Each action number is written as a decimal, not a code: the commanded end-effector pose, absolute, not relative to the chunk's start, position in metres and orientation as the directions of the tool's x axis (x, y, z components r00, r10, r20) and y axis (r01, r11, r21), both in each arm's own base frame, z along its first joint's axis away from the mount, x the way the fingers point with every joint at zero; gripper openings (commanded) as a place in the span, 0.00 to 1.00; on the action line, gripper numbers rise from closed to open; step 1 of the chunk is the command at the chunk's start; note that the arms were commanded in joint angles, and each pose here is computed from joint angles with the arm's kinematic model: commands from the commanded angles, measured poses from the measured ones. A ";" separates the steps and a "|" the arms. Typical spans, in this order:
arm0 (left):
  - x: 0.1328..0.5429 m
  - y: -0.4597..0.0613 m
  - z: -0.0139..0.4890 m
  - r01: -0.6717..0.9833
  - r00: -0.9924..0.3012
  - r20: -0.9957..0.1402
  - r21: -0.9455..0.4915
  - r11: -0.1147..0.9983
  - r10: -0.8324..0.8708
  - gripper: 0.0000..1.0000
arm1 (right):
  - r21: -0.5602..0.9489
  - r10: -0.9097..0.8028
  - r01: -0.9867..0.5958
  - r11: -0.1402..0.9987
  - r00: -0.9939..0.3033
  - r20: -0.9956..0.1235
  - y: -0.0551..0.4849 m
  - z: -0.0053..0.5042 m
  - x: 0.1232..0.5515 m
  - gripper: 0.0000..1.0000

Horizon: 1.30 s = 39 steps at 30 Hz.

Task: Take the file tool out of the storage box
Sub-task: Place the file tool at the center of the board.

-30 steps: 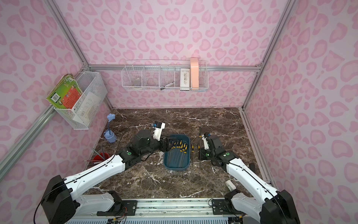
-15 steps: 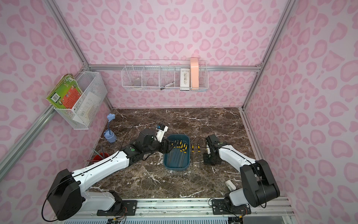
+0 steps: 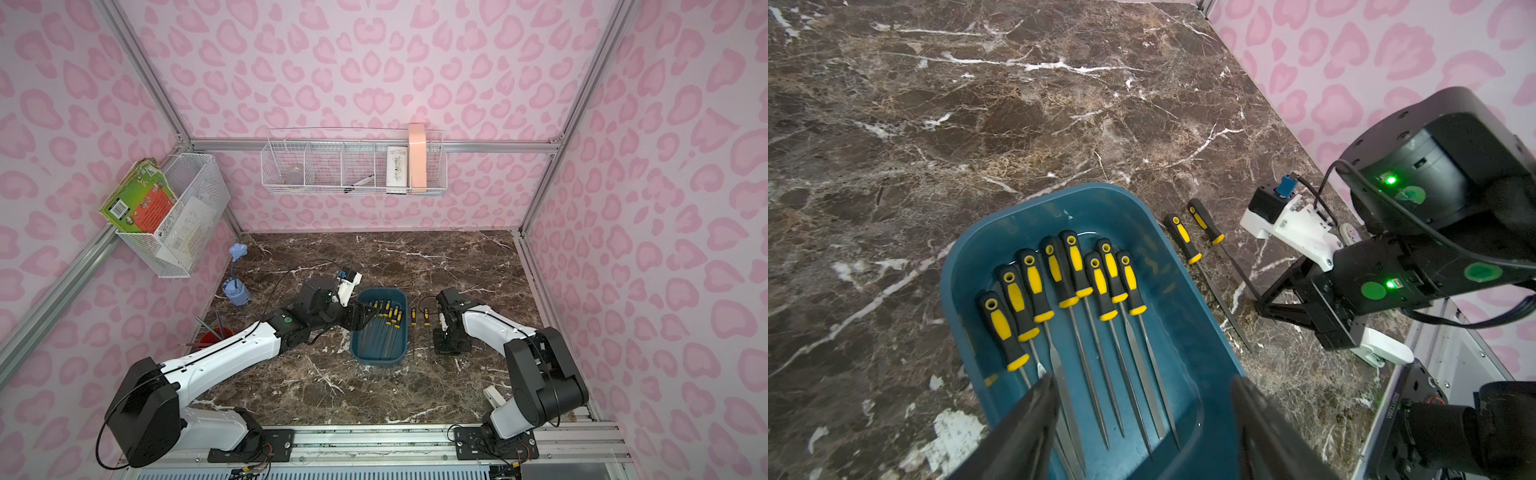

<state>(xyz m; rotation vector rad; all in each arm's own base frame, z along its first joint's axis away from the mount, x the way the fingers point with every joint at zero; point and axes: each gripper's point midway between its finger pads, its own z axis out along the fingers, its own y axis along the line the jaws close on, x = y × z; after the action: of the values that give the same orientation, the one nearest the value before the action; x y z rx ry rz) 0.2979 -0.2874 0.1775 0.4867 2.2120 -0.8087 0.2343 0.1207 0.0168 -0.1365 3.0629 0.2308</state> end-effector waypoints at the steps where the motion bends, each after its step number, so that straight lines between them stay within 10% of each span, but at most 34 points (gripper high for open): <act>1: 0.298 -0.291 0.180 0.571 -0.657 -0.747 -0.405 0.714 0.102 0.70 | 0.132 -0.069 -0.079 0.988 -0.995 -0.076 0.120 0.016 0.237 0.00; 39: 0.298 -0.287 0.183 0.557 -0.669 -0.735 -0.399 0.728 0.108 0.69 | 0.069 -0.070 -0.076 0.995 -0.994 -0.084 0.105 0.011 0.230 0.14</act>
<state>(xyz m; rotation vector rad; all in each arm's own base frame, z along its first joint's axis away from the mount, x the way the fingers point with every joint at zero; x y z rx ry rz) 0.2981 -0.2872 0.1787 0.4884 2.2234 -0.8137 0.2344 0.1197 0.0149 -0.1149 3.0425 0.2198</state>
